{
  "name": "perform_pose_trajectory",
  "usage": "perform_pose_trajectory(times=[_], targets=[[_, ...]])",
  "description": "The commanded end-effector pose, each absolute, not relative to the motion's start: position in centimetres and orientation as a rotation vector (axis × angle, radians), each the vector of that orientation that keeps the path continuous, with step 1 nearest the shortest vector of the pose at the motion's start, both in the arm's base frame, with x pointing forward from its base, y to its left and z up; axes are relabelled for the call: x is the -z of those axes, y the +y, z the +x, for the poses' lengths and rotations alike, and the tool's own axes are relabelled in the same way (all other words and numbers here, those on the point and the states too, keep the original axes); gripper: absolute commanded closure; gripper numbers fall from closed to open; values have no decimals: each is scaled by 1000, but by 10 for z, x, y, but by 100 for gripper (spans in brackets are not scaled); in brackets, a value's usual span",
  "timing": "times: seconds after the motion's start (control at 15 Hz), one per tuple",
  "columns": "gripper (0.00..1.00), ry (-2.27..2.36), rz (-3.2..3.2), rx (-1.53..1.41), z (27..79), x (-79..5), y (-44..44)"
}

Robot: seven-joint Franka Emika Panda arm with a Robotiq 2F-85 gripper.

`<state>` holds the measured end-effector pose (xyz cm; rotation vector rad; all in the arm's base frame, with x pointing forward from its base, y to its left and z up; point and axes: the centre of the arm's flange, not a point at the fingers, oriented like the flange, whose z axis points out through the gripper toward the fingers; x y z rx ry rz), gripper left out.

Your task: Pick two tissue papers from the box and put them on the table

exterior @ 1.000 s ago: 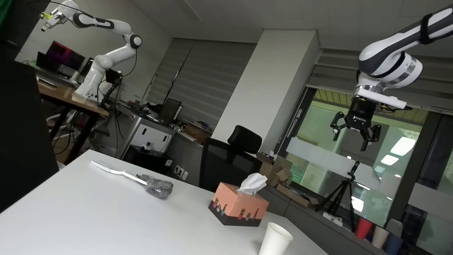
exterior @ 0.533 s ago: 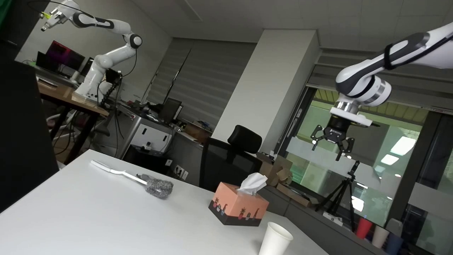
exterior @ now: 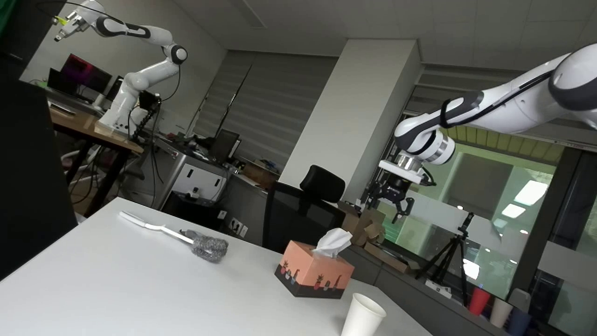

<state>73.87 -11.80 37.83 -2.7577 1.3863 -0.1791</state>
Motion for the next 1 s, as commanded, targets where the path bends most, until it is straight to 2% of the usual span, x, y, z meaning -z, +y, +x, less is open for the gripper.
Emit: perform_pose_trajectory(times=[0.0,0.2,0.4,0.47,0.53,0.93], targets=[[0,1571,-2589,195,808,-388,-115],[0,1642,-2534,185,819,-389,-112],[0,1653,-2564,98,833,-343,-85],[0,1629,-2588,35,832,-333,-80],[0,1599,-2604,93,789,-338,-85],[0,1589,-2624,51,794,-318,-76]])
